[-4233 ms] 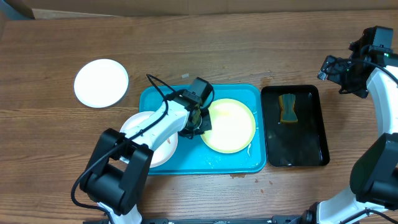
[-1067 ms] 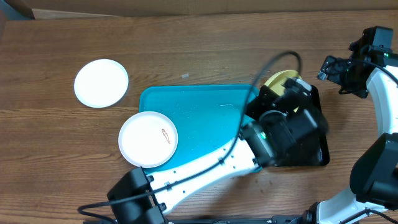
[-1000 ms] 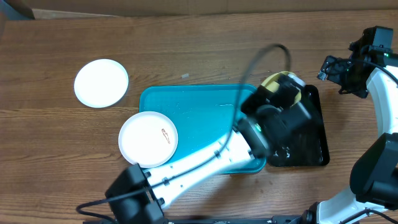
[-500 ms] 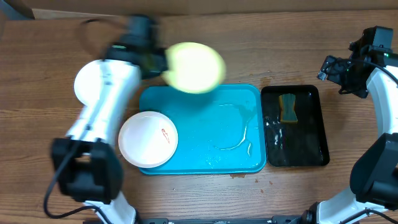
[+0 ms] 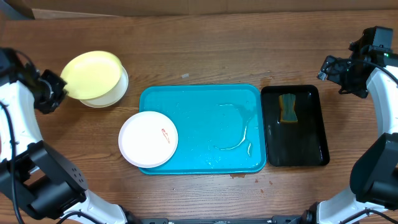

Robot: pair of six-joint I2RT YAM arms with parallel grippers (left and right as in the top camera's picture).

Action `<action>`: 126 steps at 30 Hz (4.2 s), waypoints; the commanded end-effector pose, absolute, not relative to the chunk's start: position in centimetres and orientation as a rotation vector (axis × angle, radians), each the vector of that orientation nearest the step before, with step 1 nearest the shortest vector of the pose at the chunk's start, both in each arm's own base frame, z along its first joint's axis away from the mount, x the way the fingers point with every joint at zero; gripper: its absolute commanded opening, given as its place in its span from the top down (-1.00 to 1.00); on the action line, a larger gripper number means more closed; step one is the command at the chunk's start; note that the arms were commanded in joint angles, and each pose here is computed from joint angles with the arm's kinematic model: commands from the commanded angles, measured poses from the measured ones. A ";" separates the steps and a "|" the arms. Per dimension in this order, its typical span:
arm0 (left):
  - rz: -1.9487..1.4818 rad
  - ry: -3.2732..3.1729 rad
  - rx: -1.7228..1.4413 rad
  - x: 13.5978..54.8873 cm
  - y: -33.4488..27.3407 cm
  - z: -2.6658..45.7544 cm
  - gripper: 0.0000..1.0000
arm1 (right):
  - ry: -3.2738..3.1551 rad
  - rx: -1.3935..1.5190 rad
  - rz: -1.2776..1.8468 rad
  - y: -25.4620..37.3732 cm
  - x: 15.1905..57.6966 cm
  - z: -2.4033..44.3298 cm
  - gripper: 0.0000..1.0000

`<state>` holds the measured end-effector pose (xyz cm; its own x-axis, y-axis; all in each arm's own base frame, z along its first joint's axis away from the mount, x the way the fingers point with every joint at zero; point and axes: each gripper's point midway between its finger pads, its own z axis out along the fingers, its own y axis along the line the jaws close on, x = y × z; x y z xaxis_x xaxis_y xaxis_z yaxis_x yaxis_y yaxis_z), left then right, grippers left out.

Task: Clean dirty plates on tray and stack at the side
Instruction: 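Carry the yellow-green plate left and stack it on the white plate, then release the stacked plate and hold the left gripper beside it, then move the left gripper to the tray and grip the white plate's left rim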

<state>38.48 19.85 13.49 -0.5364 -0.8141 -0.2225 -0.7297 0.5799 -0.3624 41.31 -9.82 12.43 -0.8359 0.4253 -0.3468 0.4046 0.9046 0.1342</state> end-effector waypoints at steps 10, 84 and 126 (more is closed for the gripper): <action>-0.266 2.411 -1.213 39.1 20.0 10.0 0.92 | 2.682 0.607 0.085 -9.7 41.6 12.8 -1.00; -0.194 3.091 -0.856 27.7 6.0 5.6 0.22 | 2.682 0.607 0.085 -9.7 41.6 12.8 -1.00; -0.546 3.139 -0.663 27.4 -2.3 3.6 0.91 | 2.682 0.607 0.085 -9.7 41.6 12.8 -1.00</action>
